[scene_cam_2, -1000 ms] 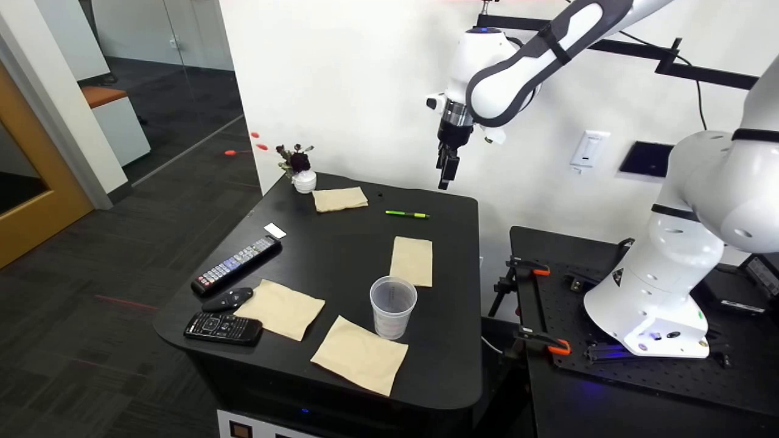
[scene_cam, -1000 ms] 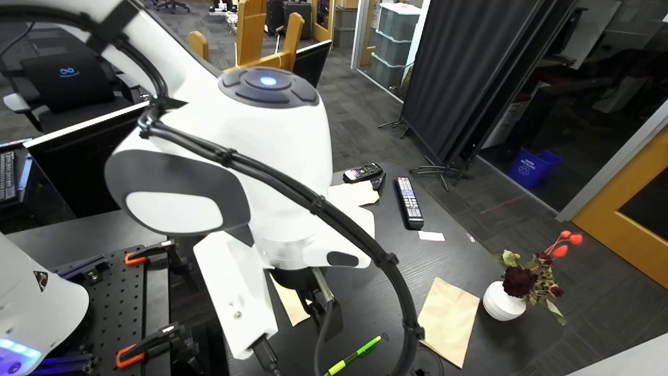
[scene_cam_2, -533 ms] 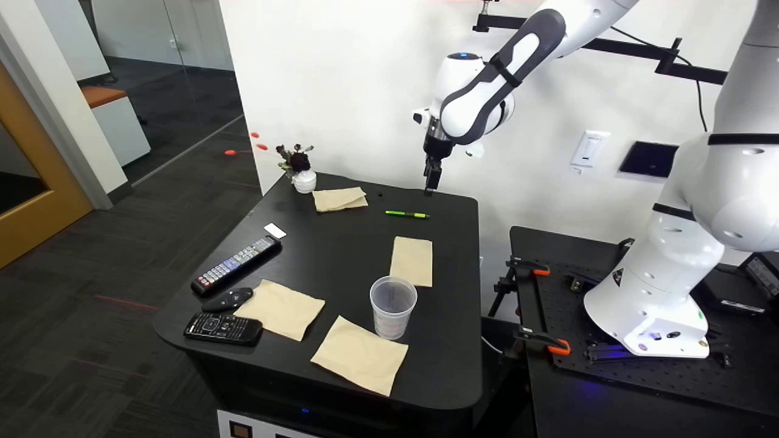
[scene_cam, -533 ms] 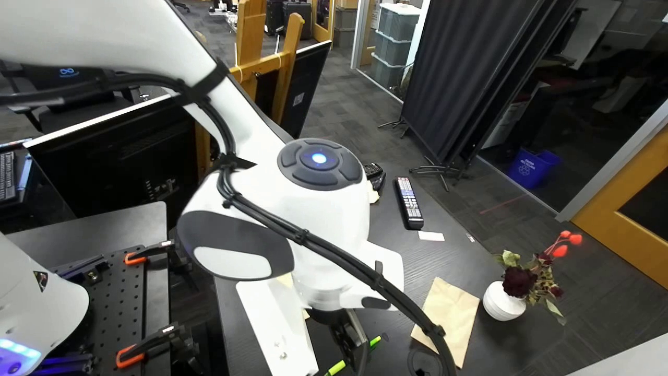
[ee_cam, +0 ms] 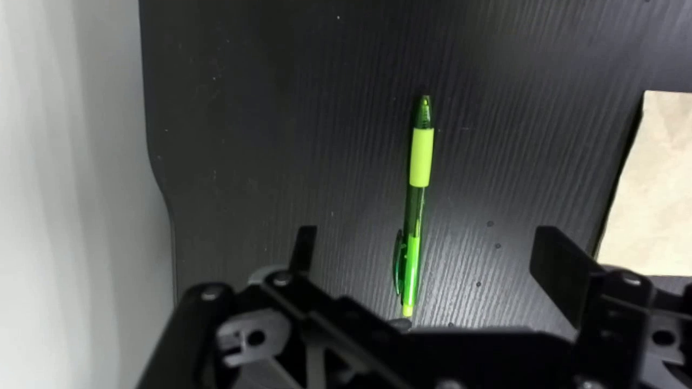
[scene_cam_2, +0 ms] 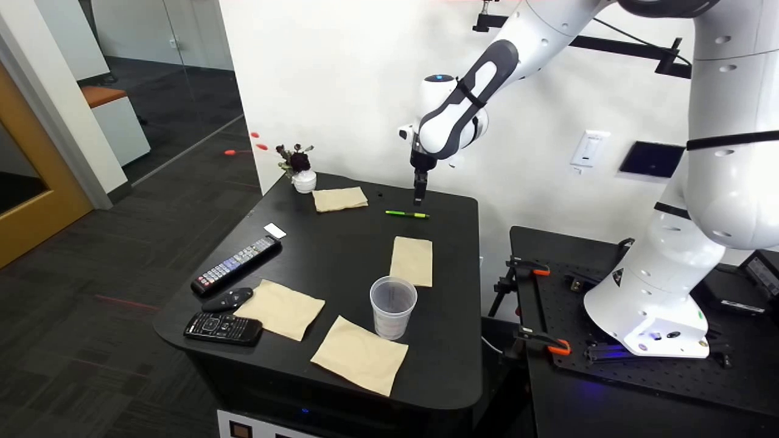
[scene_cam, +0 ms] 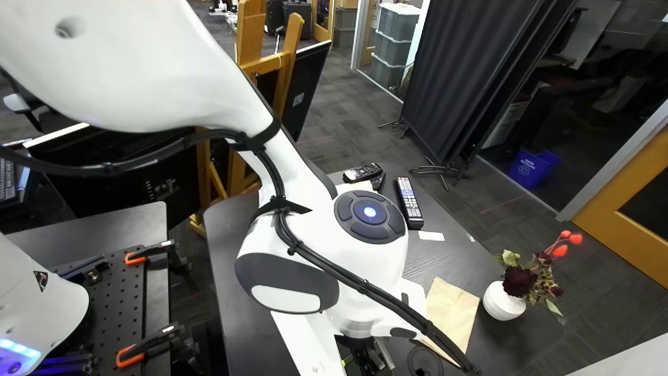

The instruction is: Put the pen in the cup

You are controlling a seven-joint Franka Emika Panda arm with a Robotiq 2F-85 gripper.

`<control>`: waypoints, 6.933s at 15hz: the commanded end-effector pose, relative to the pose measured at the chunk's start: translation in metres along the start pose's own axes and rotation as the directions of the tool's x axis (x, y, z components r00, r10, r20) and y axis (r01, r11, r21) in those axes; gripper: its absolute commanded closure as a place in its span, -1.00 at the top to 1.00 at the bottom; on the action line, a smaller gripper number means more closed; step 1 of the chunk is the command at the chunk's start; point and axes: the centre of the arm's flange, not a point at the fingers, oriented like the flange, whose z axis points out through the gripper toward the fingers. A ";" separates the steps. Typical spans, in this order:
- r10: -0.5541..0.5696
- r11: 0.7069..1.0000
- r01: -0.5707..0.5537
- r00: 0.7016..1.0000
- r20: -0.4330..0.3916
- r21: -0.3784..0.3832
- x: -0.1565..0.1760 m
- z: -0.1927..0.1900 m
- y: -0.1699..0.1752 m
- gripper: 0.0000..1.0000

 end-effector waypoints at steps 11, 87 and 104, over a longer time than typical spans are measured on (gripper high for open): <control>0.016 1.000 -0.016 1.000 0.027 -0.021 0.028 0.041 0.008 1.00; -0.302 0.684 0.701 0.525 -0.796 0.203 0.069 -0.138 -0.215 -0.94; -0.175 0.489 0.870 0.176 -0.969 0.070 0.058 -0.113 -0.250 -0.94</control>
